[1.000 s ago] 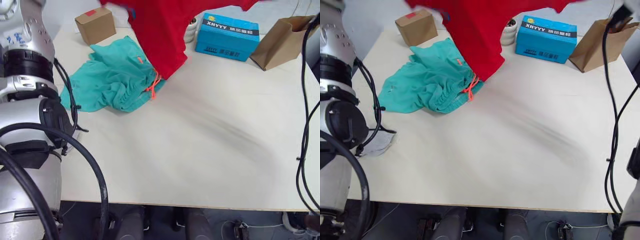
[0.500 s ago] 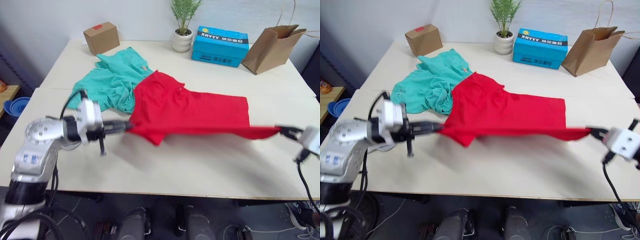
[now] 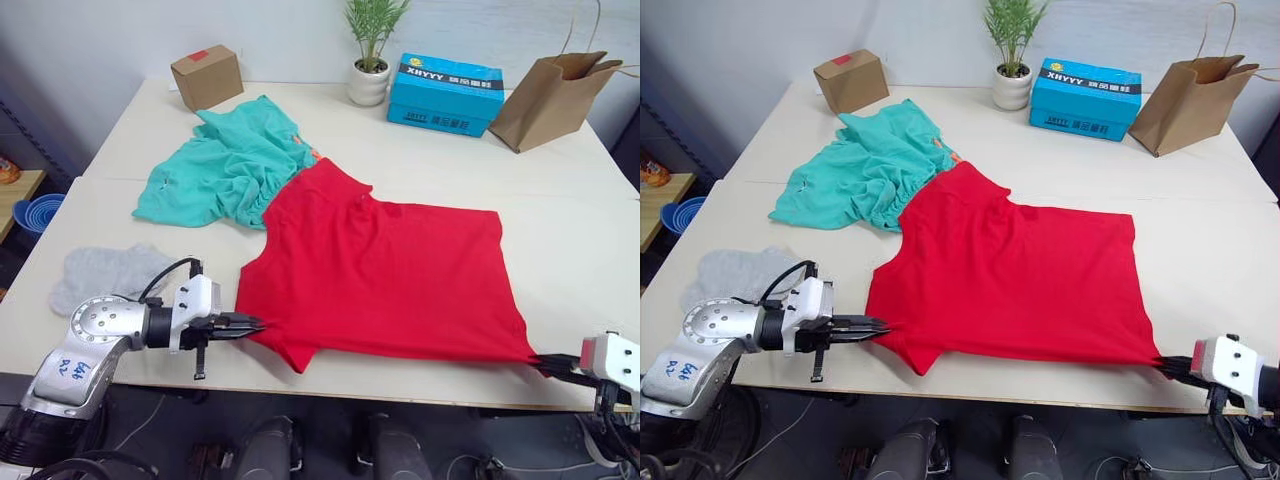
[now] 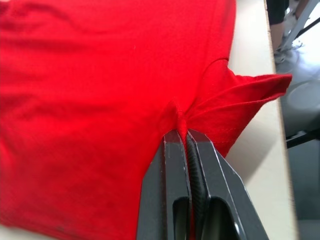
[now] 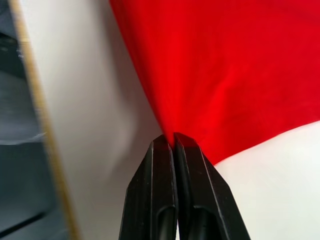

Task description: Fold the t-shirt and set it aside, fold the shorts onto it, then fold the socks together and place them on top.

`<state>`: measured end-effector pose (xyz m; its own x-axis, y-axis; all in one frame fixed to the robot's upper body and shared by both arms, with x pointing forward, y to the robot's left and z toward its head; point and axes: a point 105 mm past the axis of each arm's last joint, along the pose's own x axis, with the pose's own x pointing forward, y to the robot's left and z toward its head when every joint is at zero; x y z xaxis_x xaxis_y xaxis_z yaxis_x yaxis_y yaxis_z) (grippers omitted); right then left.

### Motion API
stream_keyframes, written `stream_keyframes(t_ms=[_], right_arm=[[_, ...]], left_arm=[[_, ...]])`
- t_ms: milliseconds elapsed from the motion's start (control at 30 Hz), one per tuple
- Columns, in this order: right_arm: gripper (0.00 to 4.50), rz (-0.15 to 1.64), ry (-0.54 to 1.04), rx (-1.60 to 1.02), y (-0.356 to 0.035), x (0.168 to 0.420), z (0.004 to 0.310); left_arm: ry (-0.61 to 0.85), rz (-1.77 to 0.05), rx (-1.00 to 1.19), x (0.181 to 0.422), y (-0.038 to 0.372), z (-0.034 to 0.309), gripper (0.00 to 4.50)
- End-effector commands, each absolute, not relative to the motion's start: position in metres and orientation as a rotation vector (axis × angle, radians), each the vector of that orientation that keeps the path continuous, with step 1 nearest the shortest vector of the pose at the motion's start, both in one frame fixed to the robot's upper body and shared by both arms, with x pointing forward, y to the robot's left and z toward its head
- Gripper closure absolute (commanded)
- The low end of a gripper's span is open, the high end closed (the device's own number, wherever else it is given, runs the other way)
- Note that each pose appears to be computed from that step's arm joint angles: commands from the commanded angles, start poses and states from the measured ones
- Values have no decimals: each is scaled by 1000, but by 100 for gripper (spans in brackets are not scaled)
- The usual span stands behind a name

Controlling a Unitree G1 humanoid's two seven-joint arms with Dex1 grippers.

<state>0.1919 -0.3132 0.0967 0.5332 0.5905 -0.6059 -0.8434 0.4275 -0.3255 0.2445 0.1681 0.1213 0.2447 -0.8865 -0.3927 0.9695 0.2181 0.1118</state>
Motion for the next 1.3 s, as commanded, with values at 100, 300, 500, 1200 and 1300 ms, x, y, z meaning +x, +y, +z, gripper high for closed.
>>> stream_keyframes(t_ms=[100, 300, 500, 1200, 1300], right_arm=[[446, 943, 486, -560, -309, 186, 104], [446, 921, 488, -522, -306, 200, 101], [446, 899, 568, -367, -311, 207, 112], [446, 806, 418, -314, -293, 257, 111], [381, 764, 377, -302, -296, 257, 118]], left_arm=[[395, -1301, 337, 233, 183, 120, 450], [308, -1219, 203, 255, 177, 136, 450], [357, -1169, 74, 265, 187, 149, 450], [319, -1001, 2, 309, 184, 137, 450], [258, -1006, -3, 308, 183, 144, 379]])
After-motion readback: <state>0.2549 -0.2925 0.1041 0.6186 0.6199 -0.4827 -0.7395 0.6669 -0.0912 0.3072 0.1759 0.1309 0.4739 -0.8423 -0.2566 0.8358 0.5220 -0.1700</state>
